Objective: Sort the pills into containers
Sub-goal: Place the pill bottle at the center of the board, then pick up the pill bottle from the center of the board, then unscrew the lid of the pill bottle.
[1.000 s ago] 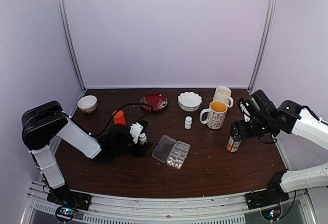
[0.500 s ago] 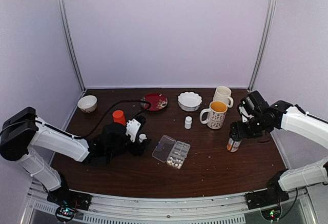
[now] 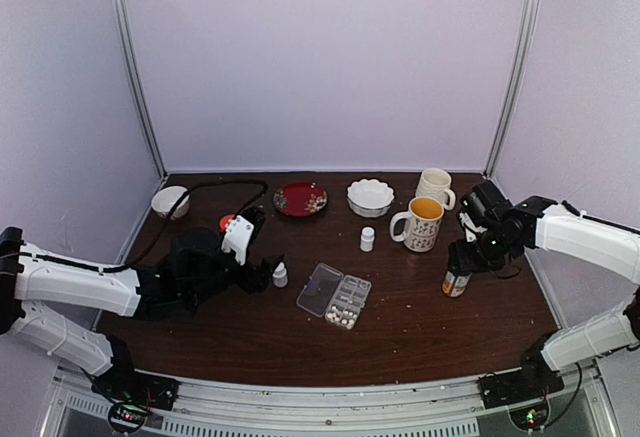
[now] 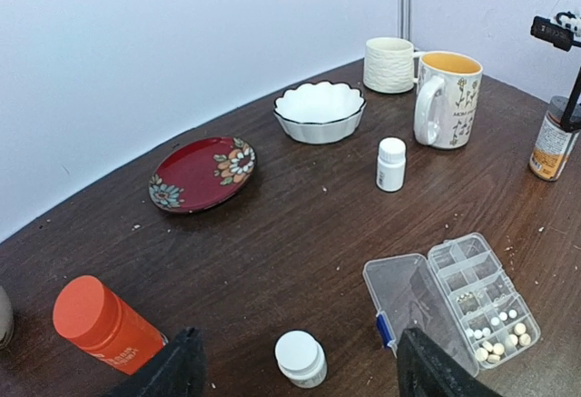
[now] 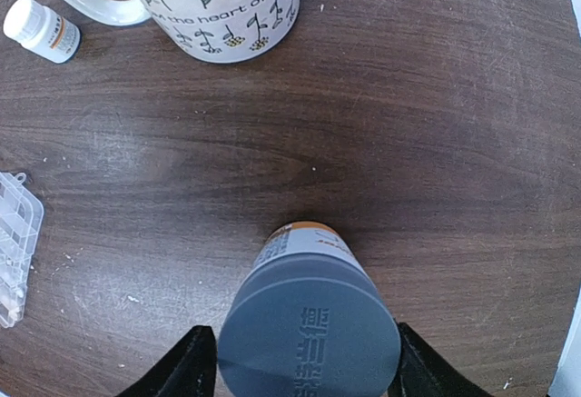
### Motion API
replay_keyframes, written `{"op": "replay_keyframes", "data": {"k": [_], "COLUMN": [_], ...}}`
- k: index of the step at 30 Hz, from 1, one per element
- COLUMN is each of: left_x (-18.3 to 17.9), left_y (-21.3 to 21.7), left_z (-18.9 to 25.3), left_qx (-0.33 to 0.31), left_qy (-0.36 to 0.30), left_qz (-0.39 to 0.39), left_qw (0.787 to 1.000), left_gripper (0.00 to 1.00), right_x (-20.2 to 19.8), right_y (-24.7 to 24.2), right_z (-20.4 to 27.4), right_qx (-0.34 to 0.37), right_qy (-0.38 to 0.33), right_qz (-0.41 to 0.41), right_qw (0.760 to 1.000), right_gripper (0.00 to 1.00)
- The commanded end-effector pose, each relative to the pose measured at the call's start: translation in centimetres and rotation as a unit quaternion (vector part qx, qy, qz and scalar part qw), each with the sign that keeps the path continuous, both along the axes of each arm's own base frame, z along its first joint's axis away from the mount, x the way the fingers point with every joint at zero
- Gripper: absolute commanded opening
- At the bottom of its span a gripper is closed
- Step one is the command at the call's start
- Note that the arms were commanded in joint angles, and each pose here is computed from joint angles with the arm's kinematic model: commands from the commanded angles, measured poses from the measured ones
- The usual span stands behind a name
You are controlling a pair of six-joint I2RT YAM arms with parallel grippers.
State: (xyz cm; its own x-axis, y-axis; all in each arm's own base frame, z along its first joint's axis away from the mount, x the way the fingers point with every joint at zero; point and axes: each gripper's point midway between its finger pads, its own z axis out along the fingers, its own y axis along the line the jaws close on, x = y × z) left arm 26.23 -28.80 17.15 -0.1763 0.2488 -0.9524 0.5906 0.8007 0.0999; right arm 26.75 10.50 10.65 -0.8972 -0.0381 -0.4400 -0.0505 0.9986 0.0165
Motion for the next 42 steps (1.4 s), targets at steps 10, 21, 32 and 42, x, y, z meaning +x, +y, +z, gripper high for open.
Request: {"op": "replay_keyframes", "data": {"k": [10,21,32,42], "left_x": [-0.6,-1.9,-7.0,-7.9], "left_y": [-0.1,-4.2,-10.8,-12.3], "left_z": [0.5,6.2,11.1,11.6], "left_qx": [0.017,0.000,-0.037,-0.034], "left_qy": [-0.009,-0.064,-0.224,-0.286], "left_qz": [-0.012,-0.072,-0.271,-0.268], "left_qw": [1.000,0.995,0.936,0.919], "left_gripper": [0.75,0.96,0.98,0.97], "right_x": [1.5,-1.3,-6.9,-9.3], "right_y": [-0.7,6.5,15.1,19.0], "right_z": [2.5,11.8,20.5,22.4], "right_qx": [-0.022,0.214,0.422,0.447], "right_qy": [-0.044,-0.152,-0.174,-0.168], "right_qz": [0.002,0.149,0.291,0.344], "right_qw": [0.999,0.953,0.840,0.808], "right_gripper": [0.49,0.30,0.26,0.26]}}
